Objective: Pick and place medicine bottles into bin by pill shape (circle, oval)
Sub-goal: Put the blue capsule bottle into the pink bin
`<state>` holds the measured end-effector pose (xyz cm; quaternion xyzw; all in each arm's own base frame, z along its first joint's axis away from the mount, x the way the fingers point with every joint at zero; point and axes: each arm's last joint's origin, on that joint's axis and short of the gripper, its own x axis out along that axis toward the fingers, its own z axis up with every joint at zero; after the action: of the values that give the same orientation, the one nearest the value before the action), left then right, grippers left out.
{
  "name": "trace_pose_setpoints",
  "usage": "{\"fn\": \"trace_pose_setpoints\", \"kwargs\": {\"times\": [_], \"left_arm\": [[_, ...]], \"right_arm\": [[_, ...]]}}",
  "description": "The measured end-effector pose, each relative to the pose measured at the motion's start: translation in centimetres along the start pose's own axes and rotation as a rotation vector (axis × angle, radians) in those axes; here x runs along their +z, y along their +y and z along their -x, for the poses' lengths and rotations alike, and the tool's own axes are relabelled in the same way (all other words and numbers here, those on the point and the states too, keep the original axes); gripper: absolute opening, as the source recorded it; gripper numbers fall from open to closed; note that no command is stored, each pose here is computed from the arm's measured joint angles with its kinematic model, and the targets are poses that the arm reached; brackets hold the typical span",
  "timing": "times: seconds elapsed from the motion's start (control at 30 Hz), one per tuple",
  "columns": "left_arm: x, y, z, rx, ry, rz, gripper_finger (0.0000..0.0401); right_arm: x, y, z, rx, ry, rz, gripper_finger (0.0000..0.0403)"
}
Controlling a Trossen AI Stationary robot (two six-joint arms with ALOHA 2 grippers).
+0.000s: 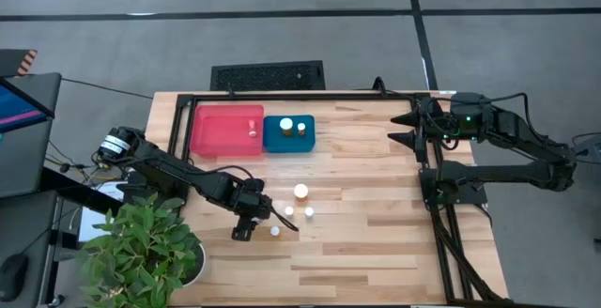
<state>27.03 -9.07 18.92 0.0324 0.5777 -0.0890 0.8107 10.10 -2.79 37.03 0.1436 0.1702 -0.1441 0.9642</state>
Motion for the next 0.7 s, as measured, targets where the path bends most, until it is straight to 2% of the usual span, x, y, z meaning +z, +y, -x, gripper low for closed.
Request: {"fn": "trace_pose_setpoints", "kwargs": {"times": [0.7], "left_arm": [[0.02, 0.01, 0.01, 0.001, 0.000, 0.018, 0.0106]], "right_arm": [[0.00, 0.00, 0.00, 0.000, 0.000, 0.001, 0.0276]]}}
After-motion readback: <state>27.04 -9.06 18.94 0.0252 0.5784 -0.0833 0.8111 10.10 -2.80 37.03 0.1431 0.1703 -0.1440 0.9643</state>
